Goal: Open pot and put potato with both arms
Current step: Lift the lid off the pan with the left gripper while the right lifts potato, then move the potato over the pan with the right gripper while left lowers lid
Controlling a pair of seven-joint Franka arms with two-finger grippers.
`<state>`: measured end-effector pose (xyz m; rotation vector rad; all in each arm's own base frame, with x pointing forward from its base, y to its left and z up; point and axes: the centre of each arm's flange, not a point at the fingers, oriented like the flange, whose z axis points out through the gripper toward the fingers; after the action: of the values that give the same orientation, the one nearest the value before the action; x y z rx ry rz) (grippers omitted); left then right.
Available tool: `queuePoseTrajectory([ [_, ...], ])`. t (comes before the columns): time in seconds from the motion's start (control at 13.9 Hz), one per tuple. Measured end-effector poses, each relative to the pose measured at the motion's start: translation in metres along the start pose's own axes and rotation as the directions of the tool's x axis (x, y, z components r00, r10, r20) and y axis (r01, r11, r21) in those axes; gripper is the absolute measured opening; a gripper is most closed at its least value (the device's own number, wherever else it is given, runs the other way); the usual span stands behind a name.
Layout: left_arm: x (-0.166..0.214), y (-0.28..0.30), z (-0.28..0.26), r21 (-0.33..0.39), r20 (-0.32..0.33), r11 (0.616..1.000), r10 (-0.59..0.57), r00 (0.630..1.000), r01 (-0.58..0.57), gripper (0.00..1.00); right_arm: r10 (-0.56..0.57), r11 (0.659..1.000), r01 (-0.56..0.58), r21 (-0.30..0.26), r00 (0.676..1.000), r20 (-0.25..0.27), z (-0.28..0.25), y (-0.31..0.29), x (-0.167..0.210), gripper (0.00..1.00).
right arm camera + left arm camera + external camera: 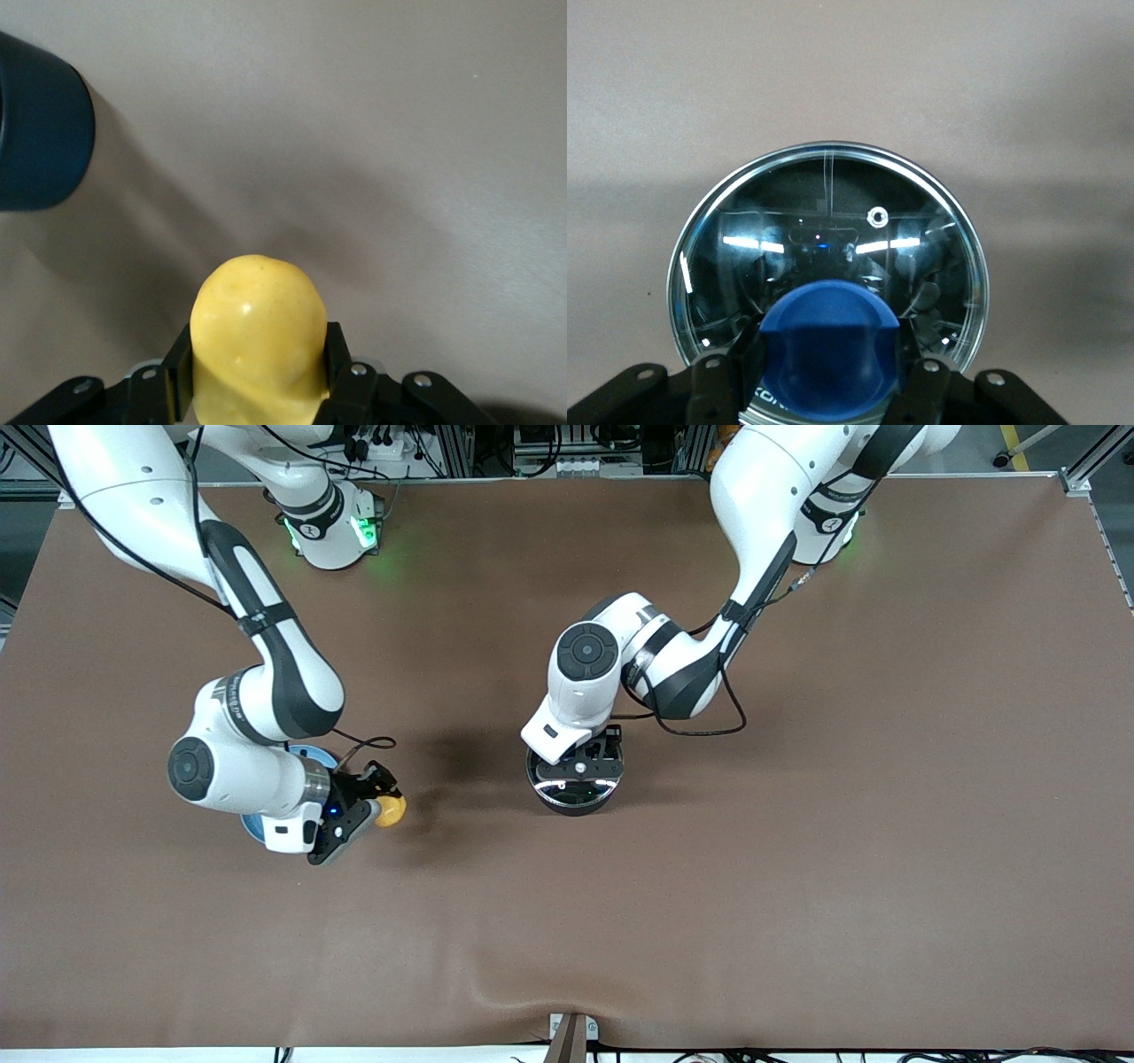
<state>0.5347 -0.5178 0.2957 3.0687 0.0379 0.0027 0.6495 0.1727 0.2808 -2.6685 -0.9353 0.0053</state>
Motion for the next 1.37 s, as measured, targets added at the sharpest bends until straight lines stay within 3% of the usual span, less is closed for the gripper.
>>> queuePoseTrajectory([
  [0.22,0.002,0.003,-0.039,-0.017,-0.024,1.0,0.0,1.0,0.0,0.61,0.041,0.999,-0.041,0.0,0.999,0.003,0.006,-0.021,0.01,0.59],
  [0.43,0.003,-0.008,-0.117,-0.025,-0.06,1.0,-0.016,0.998,0.014,0.61,0.083,0.997,-0.083,-0.001,0.997,0.002,0.009,-0.043,0.02,0.59],
  [0.58,0.017,-0.039,-0.172,-0.022,-0.088,0.998,-0.055,0.995,0.054,0.61,0.114,0.993,-0.114,-0.006,0.993,-0.01,0.011,-0.064,0.03,0.59],
  [0.79,0.045,-0.12,-0.224,0.034,-0.071,0.997,-0.059,0.996,0.062,0.61,0.14,0.99,-0.141,-0.014,0.989,-0.051,0.018,-0.117,0.055,0.59],
  [1.01,0.072,-0.203,-0.24,0.067,-0.055,0.997,-0.032,0.998,0.036,0.61,0.121,0.992,-0.125,-0.03,0.988,-0.099,0.029,-0.178,0.075,0.59],
  [1.22,0.092,-0.285,-0.228,0.098,-0.009,0.995,0.029,1.0,-0.028,0.61,0.09,0.99,-0.102,-0.099,0.989,-0.119,0.042,-0.229,0.083,0.59],
  [1.37,0.103,-0.34,-0.212,0.103,0.007,0.994,0.045,0.999,-0.045,0.61,0.092,0.987,-0.108,-0.116,0.986,-0.136,0.054,-0.255,0.086,0.59],
])
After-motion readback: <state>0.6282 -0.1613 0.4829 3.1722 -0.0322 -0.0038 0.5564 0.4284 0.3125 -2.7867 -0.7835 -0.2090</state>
